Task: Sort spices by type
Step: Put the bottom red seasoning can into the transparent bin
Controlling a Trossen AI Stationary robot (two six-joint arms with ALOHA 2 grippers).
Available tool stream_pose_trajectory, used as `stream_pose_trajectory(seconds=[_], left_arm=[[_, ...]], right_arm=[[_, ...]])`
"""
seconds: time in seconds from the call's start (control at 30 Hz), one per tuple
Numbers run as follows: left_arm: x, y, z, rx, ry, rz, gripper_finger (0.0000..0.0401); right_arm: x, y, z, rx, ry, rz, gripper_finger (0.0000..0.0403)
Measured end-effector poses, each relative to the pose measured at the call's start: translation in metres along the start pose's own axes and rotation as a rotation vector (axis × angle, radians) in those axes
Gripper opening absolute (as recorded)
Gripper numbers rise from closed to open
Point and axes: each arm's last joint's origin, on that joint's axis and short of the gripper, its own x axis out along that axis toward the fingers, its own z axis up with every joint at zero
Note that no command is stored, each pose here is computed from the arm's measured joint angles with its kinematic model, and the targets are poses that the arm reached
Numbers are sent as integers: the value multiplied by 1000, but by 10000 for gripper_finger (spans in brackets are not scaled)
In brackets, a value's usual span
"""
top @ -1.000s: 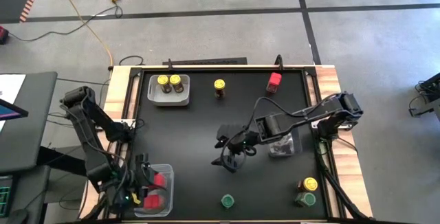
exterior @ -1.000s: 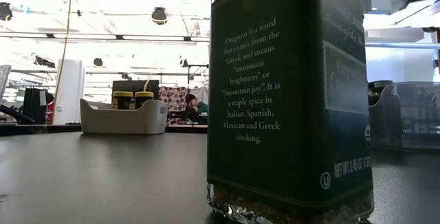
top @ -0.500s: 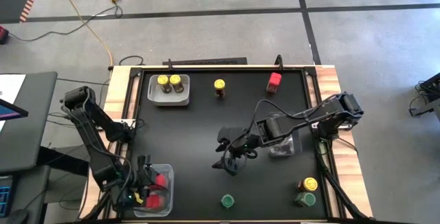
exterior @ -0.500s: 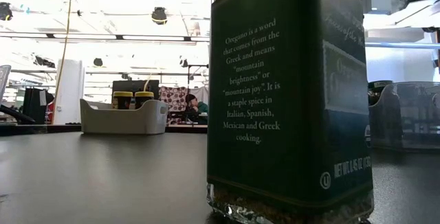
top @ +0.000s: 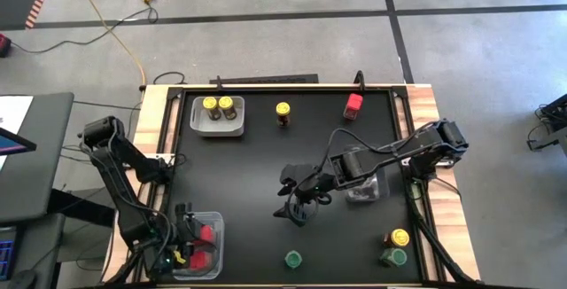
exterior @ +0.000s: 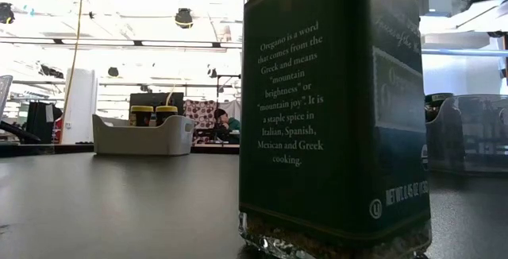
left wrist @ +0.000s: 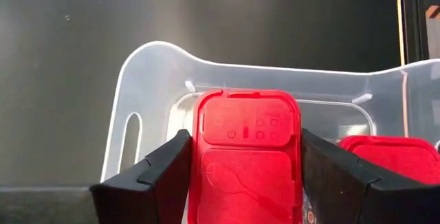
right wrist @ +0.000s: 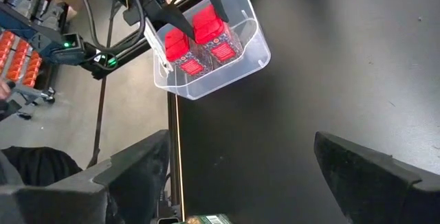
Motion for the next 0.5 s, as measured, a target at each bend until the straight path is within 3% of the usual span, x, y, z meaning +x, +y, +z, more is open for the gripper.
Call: stream_pose_trajectory(seconds=[0.5], left_arm=[[2,-4,-7,-42,6,4,231]], right_arm=[[0,0,0,-3,1,-1,386]])
